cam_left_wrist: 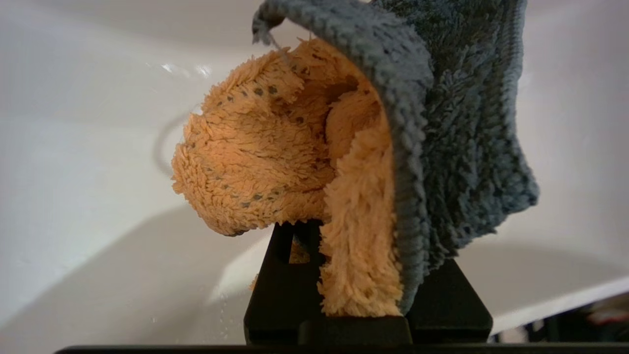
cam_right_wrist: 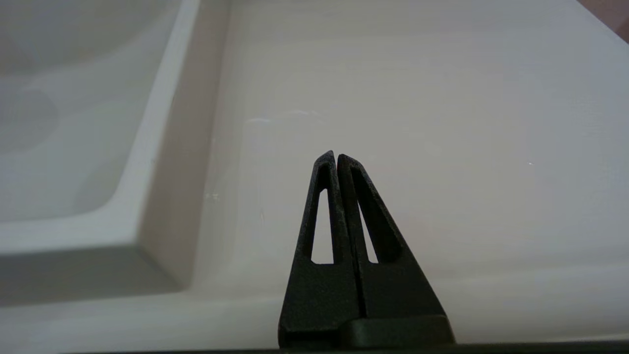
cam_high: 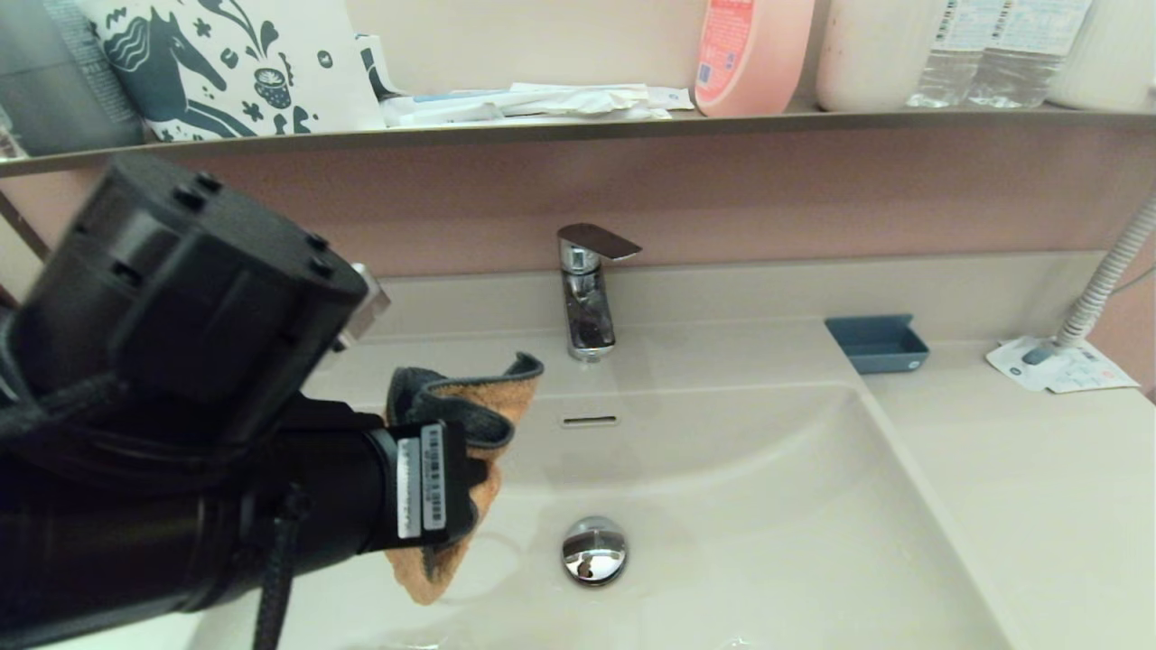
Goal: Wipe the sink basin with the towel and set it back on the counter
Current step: Wipe the sink
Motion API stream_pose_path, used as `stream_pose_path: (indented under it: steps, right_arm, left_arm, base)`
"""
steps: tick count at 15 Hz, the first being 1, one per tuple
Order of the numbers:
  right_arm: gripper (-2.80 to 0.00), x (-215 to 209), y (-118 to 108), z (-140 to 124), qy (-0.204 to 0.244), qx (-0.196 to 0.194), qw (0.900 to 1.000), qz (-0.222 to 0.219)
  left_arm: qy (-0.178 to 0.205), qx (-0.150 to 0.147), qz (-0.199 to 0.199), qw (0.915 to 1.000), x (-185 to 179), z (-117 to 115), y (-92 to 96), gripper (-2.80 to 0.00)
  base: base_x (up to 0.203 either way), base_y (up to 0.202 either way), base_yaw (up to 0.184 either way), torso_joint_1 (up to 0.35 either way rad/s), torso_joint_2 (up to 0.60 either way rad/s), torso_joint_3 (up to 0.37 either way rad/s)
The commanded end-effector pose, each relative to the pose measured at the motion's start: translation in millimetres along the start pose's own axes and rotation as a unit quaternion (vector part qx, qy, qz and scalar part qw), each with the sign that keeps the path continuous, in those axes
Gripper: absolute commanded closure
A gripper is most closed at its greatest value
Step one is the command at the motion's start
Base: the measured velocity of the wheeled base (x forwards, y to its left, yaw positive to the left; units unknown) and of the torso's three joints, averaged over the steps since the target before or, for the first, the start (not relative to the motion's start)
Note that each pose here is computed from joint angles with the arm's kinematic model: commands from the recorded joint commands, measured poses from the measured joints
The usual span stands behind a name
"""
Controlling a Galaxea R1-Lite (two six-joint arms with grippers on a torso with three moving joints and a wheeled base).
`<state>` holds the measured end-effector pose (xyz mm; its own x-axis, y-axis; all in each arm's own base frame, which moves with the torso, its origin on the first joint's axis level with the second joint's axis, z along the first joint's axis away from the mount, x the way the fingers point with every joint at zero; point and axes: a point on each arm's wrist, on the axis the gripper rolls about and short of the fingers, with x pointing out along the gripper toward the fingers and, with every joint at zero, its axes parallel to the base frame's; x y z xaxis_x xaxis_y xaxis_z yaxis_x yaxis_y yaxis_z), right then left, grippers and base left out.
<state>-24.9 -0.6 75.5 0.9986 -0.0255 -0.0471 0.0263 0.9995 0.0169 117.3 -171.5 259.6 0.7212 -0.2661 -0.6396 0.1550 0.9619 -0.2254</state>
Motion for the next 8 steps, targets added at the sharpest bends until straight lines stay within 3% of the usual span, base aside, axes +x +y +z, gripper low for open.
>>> stream_pose_path:
  steps: [1, 5, 8]
  right_arm:
    - [0.0, 0.2, 0.1, 1.5, 0.015, -0.001, 1.0, 0.001]
    - [0.0, 5.9, 1.0, 32.8, 0.044, 0.015, 0.999, 0.006]
    - [0.0, 27.2, 3.3, 88.8, 0.076, 0.079, 0.994, 0.027]
  left_arm:
    - [0.029, 0.044, -0.001, 0.9986, 10.1, -16.4, -18.7, 0.0]
    - [0.069, 0.115, 0.033, 0.9905, 17.9, -30.0, -20.1, 0.0]
    - [0.055, 0.157, 0.049, 0.9848, 17.8, -26.8, -21.9, 0.0]
  base:
    - [0.0, 0.0, 0.0, 0.0, 0.0, 0.0]
    - [0.0, 0.0, 0.0, 0.0, 0.0, 0.0]
    - [0.0, 0.0, 0.0, 0.0, 0.0, 0.0]
